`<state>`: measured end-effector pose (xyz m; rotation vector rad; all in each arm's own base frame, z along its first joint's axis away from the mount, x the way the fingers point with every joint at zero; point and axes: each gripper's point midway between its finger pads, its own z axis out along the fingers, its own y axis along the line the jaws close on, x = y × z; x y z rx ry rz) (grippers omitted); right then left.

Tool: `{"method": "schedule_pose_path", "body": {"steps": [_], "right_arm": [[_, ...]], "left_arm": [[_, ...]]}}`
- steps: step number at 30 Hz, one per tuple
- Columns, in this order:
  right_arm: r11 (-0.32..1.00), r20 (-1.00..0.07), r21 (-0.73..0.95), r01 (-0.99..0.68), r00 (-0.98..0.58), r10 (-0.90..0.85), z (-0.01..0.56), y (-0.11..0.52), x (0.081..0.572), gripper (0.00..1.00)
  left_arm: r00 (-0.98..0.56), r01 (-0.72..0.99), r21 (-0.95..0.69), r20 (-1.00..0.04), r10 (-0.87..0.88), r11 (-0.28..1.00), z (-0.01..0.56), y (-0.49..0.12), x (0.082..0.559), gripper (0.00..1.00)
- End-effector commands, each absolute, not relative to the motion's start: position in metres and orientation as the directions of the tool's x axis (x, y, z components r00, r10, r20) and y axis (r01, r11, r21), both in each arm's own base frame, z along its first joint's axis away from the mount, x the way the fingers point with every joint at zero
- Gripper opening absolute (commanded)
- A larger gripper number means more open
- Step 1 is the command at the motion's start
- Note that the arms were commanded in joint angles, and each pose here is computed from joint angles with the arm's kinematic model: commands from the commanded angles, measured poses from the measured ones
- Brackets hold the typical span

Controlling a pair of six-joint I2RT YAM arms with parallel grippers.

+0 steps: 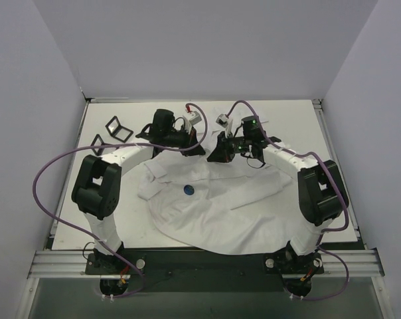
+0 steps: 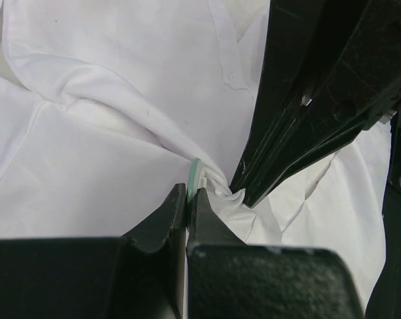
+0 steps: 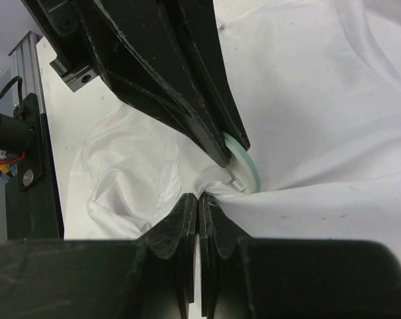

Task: Remove the brooch from the garment
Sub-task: Pick up the brooch from the flattened clothing, then adjust the flattened clothing at the center of the board.

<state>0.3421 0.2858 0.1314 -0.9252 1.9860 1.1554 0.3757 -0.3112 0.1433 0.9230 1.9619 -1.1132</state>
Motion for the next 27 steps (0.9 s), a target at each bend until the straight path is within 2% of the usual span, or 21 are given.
{"method": "schedule_pose_path", "body": {"steps": [1, 3, 4, 7, 10, 12, 16, 23, 27], "right_arm": [[0.284, -0.817, 0.446, -0.849, -0.516, -0.259, 0.162, 0.287, 0.318, 0.03], [0.264, -0.802, 0.470, -0.842, -0.532, -0.269, 0.167, 0.283, 0.312, 0.09], [0.252, -0.813, 0.463, -0.850, -0.520, -0.262, 0.177, 0.283, 0.314, 0.19], [0.256, -0.805, 0.497, -0.829, -0.551, -0.222, 0.193, 0.267, 0.321, 0.29], [0.305, -0.826, 0.478, -0.824, -0.540, -0.163, 0.210, 0.250, 0.345, 0.34], [0.362, -0.849, 0.442, -0.821, -0.513, -0.127, 0.215, 0.242, 0.368, 0.35], [0.481, -0.805, 0.499, -0.721, -0.591, -0.050, 0.207, 0.243, 0.404, 0.37], [0.582, -0.736, 0.481, -0.655, -0.663, -0.137, 0.143, 0.267, 0.429, 0.37], [0.618, -0.697, 0.503, -0.604, -0.706, -0.123, 0.116, 0.266, 0.439, 0.37]], "left_arm": [[-0.395, 0.851, -0.298, -0.906, 0.152, 0.433, 0.188, -0.308, 0.398, 0.00], [-0.388, 0.855, -0.295, -0.909, 0.149, 0.427, 0.191, -0.309, 0.397, 0.00], [-0.383, 0.858, -0.293, -0.912, 0.147, 0.421, 0.194, -0.309, 0.396, 0.00], [-0.372, 0.867, -0.289, -0.917, 0.144, 0.405, 0.200, -0.308, 0.392, 0.00], [-0.361, 0.877, -0.284, -0.922, 0.142, 0.387, 0.204, -0.308, 0.388, 0.00], [-0.356, 0.884, -0.282, -0.923, 0.145, 0.373, 0.205, -0.308, 0.385, 0.00], [-0.355, 0.887, -0.282, -0.922, 0.151, 0.365, 0.203, -0.308, 0.383, 0.00], [-0.353, 0.891, -0.285, -0.924, 0.145, 0.354, 0.205, -0.309, 0.381, 0.00], [-0.339, 0.894, -0.272, -0.930, 0.140, 0.357, 0.207, -0.307, 0.380, 0.00]]}}
